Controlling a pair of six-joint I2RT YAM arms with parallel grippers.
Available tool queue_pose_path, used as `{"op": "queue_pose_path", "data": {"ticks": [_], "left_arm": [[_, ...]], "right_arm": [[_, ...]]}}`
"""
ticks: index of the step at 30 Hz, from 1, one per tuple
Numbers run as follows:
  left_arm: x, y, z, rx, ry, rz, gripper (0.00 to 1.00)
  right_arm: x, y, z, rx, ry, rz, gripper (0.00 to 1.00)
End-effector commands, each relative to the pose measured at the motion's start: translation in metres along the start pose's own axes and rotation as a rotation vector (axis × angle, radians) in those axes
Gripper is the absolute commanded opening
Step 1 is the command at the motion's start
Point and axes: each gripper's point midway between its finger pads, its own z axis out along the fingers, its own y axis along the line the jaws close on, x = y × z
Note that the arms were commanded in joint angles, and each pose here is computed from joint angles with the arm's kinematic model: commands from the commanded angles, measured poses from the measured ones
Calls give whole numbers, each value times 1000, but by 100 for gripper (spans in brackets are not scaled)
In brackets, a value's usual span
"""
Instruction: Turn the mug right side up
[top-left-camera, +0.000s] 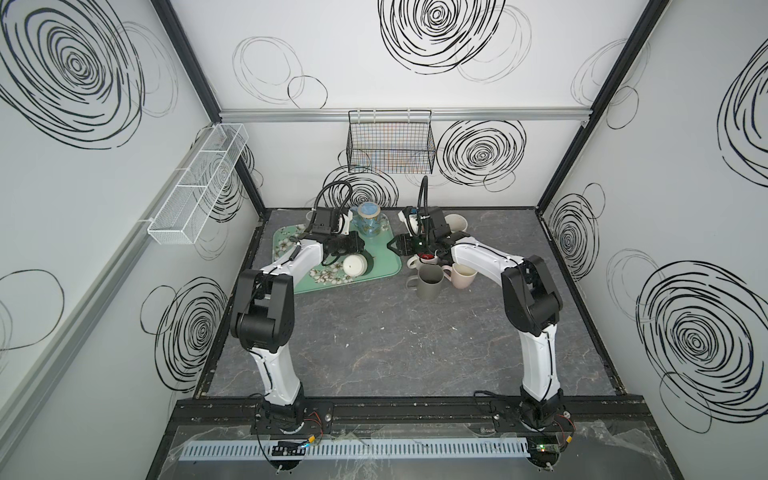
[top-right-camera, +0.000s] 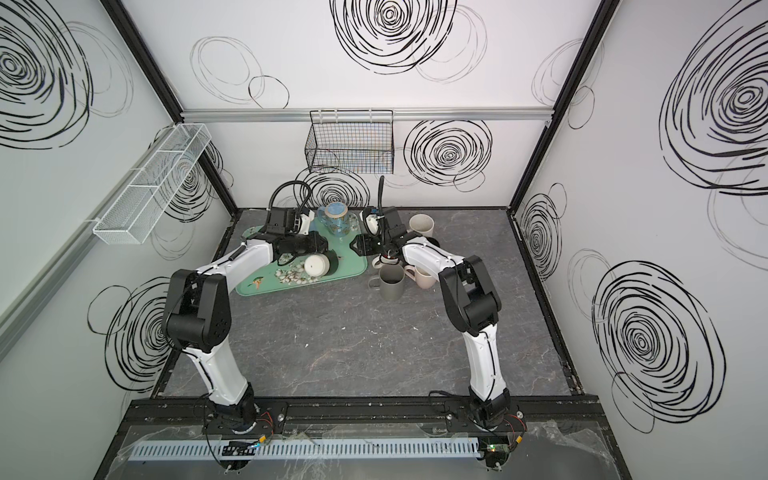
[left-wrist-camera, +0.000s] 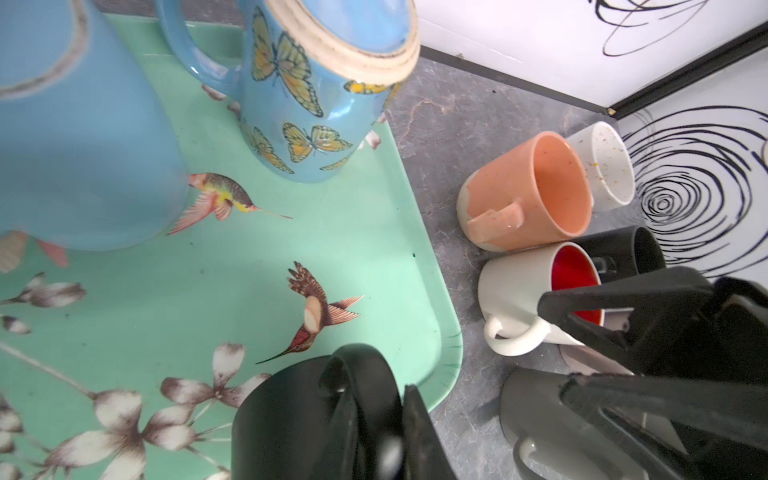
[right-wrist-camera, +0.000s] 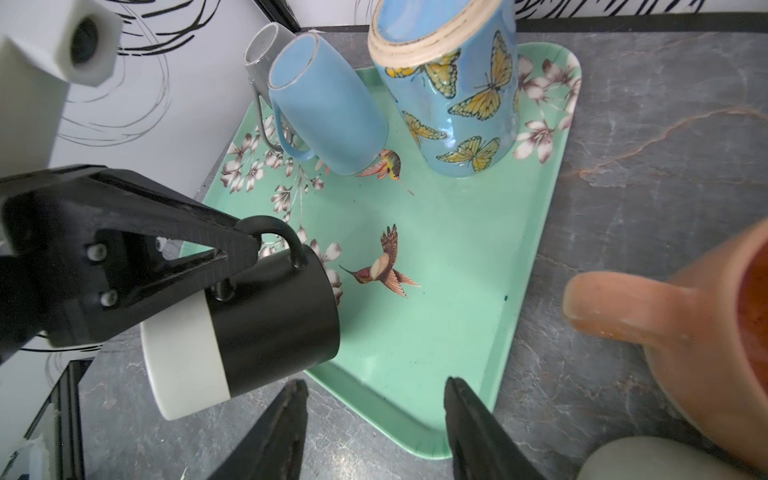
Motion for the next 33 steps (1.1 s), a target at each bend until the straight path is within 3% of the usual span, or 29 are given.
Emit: {"op": "queue_pose_path", "data": {"ticks": [1,8,16,23,33], "left_arm": [[-39,-38,-29,149,-149,135,0],[-43,-47,-35,235,-163,188,0],[-44,-51,-46,346,-152,239,0],[-38,-61,-57,412,-105,316,0],[-30,-78,-66,501,-68,358,0]], "right_arm": [[-30,24,-23,-112,-91,-27,57],[-32,39,-23,-242,-81,-121,57],[-26,64,-24,-413,-176,-440,59],[-36,61,-15,-394,-242,-583,59],[-31,64,11,-355,-199,-659,56]]}}
